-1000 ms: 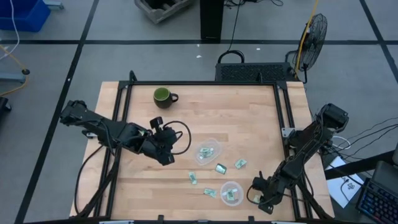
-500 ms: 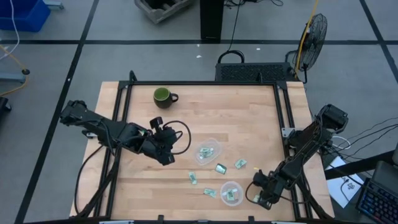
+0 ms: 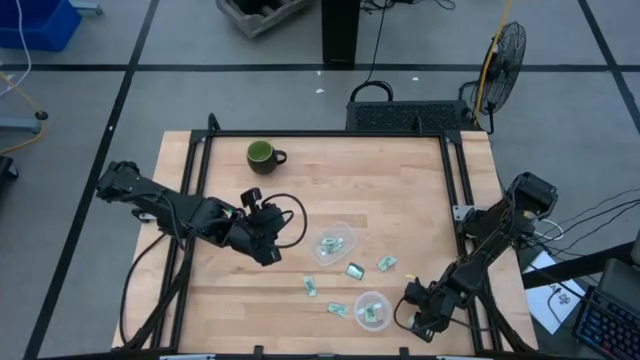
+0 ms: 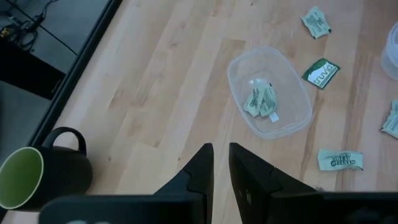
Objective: Pick and place Stevia / Truvia into bins
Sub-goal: Put the stevia packet into the bottom transparent container
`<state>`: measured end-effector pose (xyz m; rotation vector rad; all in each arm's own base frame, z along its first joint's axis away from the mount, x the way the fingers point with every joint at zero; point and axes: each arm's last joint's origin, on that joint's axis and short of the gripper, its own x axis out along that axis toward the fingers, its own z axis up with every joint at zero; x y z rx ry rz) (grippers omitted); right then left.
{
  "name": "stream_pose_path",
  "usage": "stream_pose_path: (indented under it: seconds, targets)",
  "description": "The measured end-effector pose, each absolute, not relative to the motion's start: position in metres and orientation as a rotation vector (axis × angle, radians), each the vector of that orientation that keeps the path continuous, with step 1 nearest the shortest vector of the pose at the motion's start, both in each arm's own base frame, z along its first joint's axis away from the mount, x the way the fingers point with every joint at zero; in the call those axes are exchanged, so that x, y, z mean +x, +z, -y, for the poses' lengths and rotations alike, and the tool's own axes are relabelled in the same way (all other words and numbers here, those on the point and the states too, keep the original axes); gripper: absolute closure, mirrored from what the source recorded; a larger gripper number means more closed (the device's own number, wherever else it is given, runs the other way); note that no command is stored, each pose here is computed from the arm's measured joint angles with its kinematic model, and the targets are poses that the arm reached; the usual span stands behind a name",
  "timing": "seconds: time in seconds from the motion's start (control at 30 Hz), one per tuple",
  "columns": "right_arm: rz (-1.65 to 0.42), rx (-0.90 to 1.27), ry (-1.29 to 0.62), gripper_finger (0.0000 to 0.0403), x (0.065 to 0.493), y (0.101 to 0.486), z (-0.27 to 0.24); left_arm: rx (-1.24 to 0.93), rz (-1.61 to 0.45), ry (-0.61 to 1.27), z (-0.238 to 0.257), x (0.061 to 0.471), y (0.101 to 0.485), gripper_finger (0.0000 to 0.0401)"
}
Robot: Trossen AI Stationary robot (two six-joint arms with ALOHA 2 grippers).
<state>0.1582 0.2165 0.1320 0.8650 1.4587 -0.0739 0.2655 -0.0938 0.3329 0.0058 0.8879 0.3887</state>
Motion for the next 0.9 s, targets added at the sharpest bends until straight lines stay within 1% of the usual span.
stream_pose_path:
  seconds: [0.13, 0.3, 0.4, 0.57, 0.73, 0.9]
  targets:
    - [-1.558, 0.813, -0.041, 0.0308, 0.158, 0.118, -0.221, 0.010, -0.894, 0.390, 0.094, 0.266, 0.329, 0.0343]
    - [-1.558, 0.696, -0.024, 0.0308, 0.158, 0.107, -0.219, 0.014, -0.913, 0.398, 0.094, 0.265, 0.318, 0.0343]
    - [-1.573, 0.617, -0.016, 0.0308, 0.155, 0.106, -0.215, 0.006, -0.906, 0.397, 0.094, 0.267, 0.309, 0.0343]
    - [-1.597, 0.501, -0.068, 0.0308, 0.148, 0.114, -0.201, 0.038, -0.908, 0.377, 0.095, 0.268, 0.301, 0.0343]
    - [-1.534, 0.422, -0.172, 0.0307, 0.143, 0.131, -0.184, 0.039, -0.898, 0.370, 0.095, 0.270, 0.300, 0.0343]
    - [-1.411, 0.254, -0.248, 0.0307, 0.140, 0.143, -0.164, 0.039, -0.898, 0.370, 0.095, 0.270, 0.300, 0.0343]
